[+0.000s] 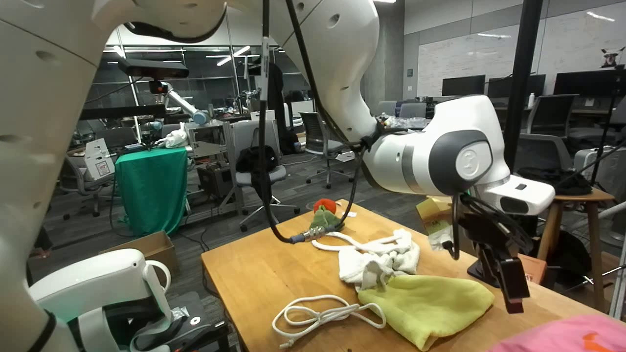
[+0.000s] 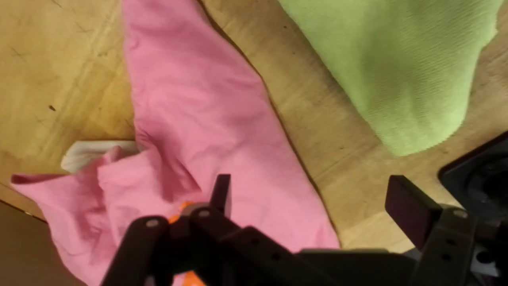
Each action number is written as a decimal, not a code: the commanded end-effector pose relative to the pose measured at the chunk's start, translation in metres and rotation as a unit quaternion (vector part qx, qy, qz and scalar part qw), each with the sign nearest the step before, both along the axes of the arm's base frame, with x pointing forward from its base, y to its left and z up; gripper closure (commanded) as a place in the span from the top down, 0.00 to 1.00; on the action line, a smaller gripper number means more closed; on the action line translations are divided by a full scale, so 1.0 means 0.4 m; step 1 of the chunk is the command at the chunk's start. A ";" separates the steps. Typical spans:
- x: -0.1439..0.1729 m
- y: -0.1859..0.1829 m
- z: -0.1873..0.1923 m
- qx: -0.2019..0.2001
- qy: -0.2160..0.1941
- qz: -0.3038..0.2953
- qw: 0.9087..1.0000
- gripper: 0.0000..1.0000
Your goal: Separate the objects on the table.
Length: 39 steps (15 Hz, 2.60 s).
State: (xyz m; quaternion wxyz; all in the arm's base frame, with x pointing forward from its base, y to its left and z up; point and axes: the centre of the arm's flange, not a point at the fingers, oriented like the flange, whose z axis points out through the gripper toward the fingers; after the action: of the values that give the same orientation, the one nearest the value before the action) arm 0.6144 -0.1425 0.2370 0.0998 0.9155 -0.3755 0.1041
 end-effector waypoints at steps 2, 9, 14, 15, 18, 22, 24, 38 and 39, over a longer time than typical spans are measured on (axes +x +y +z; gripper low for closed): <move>-0.034 -0.068 -0.058 0.043 0.027 -0.074 0.996 1.00; -0.081 -0.102 -0.127 0.097 0.065 -0.134 0.984 1.00; -0.112 -0.126 -0.148 0.116 0.080 -0.161 0.977 1.00; -0.117 -0.131 -0.153 0.120 0.082 -0.164 0.976 1.00; -0.125 -0.142 -0.169 0.132 0.084 -0.171 0.973 1.00; -0.132 -0.137 -0.192 0.151 0.085 -0.169 0.970 1.00; -0.137 -0.130 -0.210 0.155 0.089 -0.167 0.970 1.00; -0.146 -0.191 -0.225 0.154 0.080 -0.179 0.968 0.59; -0.145 -0.192 -0.221 0.154 0.078 -0.178 0.969 0.49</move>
State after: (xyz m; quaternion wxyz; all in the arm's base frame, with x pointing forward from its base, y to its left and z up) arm 0.5559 -0.2108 0.1448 0.0144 0.8431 -0.5345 -0.0567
